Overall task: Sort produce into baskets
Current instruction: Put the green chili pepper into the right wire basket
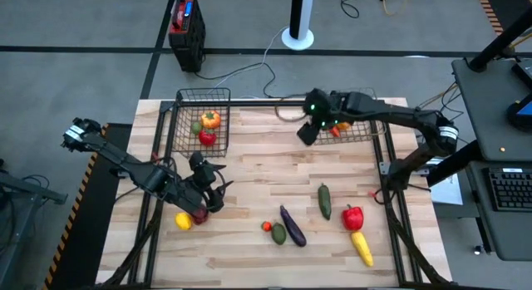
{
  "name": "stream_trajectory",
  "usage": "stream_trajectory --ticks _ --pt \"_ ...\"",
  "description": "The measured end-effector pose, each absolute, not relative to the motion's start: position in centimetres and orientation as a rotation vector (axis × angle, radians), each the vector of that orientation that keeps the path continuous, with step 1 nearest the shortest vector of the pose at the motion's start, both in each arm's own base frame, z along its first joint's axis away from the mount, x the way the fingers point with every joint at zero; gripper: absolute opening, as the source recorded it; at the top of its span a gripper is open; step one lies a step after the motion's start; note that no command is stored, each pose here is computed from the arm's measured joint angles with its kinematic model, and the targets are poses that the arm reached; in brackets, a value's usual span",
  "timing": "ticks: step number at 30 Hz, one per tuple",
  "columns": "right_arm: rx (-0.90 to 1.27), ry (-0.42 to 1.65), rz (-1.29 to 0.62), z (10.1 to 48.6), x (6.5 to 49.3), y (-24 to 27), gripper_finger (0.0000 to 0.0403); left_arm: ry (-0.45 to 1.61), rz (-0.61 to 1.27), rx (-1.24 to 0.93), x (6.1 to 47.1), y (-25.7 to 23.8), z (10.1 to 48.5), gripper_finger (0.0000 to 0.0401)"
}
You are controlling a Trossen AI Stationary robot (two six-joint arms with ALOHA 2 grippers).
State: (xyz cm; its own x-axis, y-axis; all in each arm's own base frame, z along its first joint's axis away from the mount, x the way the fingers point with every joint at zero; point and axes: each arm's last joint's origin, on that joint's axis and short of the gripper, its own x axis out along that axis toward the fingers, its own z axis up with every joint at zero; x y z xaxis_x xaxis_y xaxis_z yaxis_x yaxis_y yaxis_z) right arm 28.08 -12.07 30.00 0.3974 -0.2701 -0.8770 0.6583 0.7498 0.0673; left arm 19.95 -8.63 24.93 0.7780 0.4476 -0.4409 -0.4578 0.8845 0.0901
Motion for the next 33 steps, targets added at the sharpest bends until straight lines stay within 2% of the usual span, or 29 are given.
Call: stream_trajectory --ticks 7,12,24,33 --pt "0.462 1.030 -0.441 29.8 30.1 -6.2 0.0211 0.470 0.488 -0.022 20.0 -8.6 25.0 0.0246" --pt "0.504 1.100 -0.387 29.4 30.2 -2.5 0.0222 0.465 0.487 -0.026 20.0 -8.7 25.0 0.0246" --pt "0.619 1.386 -0.500 27.6 27.3 4.0 0.0256 0.435 0.467 -0.009 20.3 -8.8 25.5 0.0246" --pt "0.664 1.485 -0.603 25.9 25.7 5.8 0.0274 0.429 0.460 0.005 20.4 -8.9 25.7 0.0246"
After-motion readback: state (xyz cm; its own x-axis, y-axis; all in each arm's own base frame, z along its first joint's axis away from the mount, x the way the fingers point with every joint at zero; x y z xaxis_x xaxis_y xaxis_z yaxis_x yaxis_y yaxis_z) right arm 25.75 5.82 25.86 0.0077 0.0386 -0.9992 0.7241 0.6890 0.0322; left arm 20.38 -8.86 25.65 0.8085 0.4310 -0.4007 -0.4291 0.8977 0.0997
